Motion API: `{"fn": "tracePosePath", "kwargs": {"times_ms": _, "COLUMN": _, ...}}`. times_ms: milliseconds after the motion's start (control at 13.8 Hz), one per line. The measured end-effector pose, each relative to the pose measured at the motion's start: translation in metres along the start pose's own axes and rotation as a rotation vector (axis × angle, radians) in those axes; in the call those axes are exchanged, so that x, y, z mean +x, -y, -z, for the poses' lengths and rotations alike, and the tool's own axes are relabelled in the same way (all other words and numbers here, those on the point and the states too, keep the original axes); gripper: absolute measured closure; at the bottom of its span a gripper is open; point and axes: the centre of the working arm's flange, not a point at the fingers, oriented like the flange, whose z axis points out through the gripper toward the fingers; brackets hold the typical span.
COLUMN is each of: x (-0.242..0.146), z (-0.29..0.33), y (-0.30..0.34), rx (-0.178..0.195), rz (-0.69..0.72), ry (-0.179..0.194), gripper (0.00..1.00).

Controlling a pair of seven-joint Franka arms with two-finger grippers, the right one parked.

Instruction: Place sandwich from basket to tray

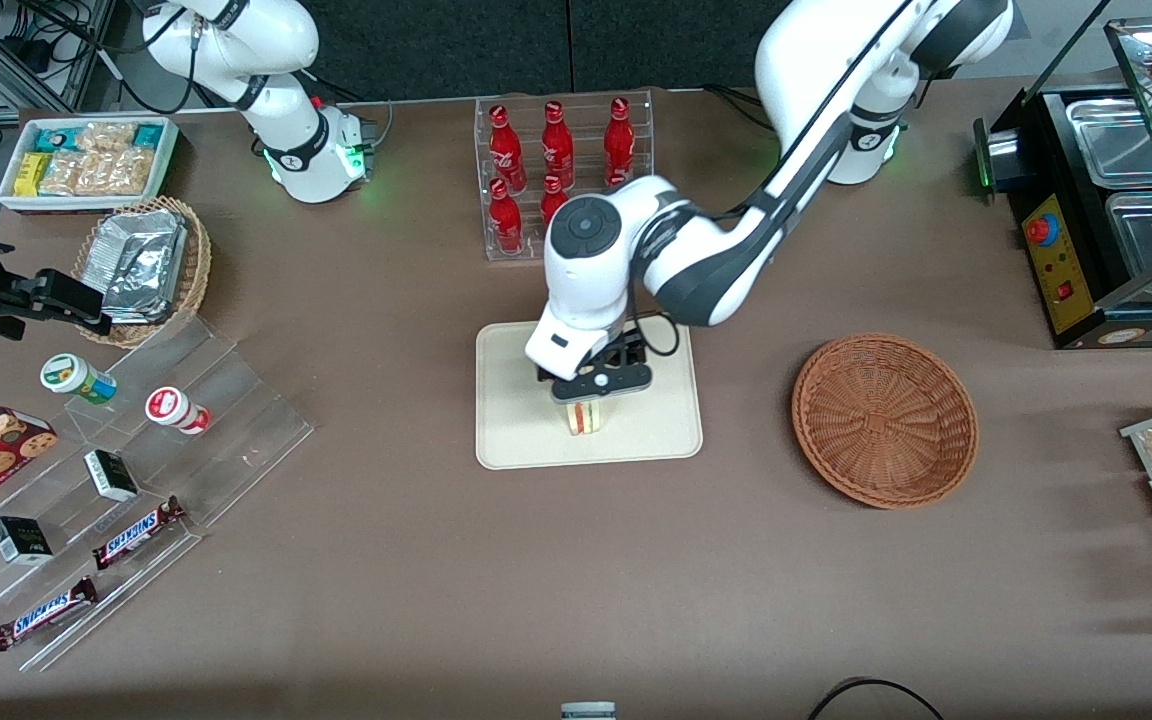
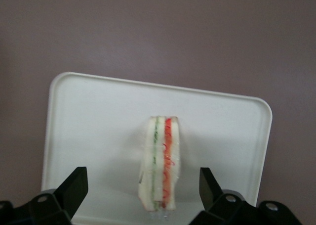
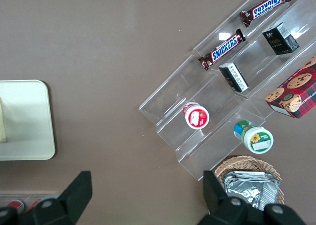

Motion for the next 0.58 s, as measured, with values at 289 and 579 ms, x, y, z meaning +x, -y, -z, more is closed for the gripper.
{"fn": "tracePosePath", "kwargs": {"times_ms": 289, "x": 0.036, "z": 0.066, "y": 0.051, "rx": 0.062, "rz": 0.121, "ry": -0.008, "gripper": 0.0}}
{"fn": "tracePosePath", "kwargs": {"times_ms": 579, "x": 0.086, "z": 0.138, "y": 0.128, "rx": 0.131, "rz": 0.22, "ry": 0.042, "gripper": 0.0}}
